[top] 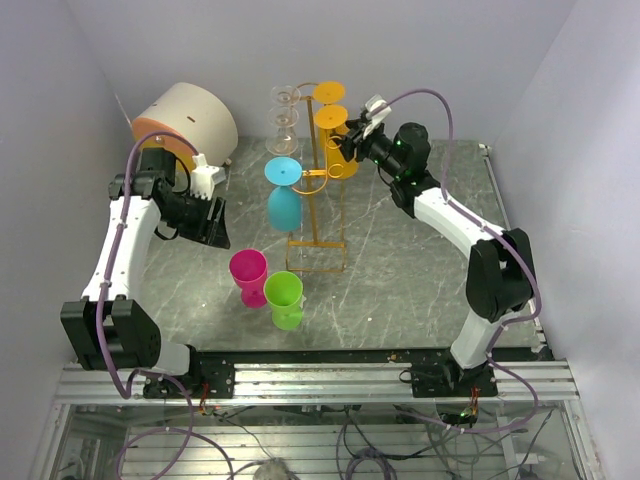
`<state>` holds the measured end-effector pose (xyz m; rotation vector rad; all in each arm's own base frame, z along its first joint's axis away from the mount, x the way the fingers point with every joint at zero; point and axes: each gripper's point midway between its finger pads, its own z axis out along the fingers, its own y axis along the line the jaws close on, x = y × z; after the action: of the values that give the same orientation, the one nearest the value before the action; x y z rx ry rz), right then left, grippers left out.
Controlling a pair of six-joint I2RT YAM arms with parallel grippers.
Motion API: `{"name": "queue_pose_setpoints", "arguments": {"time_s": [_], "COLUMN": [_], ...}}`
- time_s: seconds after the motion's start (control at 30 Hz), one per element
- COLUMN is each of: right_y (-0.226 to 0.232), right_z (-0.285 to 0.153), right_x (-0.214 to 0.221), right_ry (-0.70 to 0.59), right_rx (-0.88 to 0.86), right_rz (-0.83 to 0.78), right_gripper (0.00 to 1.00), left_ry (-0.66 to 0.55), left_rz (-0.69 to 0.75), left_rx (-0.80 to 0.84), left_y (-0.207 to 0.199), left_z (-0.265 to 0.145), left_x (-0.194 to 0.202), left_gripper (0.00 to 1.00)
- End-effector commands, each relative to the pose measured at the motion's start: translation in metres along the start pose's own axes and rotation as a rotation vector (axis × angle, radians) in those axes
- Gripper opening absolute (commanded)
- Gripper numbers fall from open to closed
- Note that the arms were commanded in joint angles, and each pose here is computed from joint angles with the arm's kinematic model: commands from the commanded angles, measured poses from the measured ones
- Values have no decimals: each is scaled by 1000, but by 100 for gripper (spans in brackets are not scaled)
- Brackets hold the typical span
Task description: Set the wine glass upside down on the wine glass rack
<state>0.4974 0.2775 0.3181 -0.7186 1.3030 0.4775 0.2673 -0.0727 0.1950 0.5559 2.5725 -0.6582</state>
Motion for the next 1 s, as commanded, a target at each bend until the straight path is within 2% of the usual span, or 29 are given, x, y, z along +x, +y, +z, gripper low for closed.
{"name": "queue_pose_setpoints", "arguments": {"time_s": [0.0,0.17,0.43,0.77,0.97], "right_y": [-2,-3,-7,-15,-21], "right_z": [-10,-23,-47,-97,-124], "right_x": [-9,-12,-7,-10,6], "right_ry": [-27,-26,11,44,104], "right_rx": [36,63,130,269,376], "right_rz": [-11,-27,-55,-77,-15], "right_gripper": [54,62,65,72,73], "left_ry": [12,26,55,117,135], "left_rz": [43,72,123,154,179], "left_rx": [6,-3,5,-26,28], "left_y": [-7,-9,-19,-13,-24], "left_z": [2,-3,2,22,33], "left_x": [2,3,4,13,16], "left_gripper": [66,66,65,60,59]}}
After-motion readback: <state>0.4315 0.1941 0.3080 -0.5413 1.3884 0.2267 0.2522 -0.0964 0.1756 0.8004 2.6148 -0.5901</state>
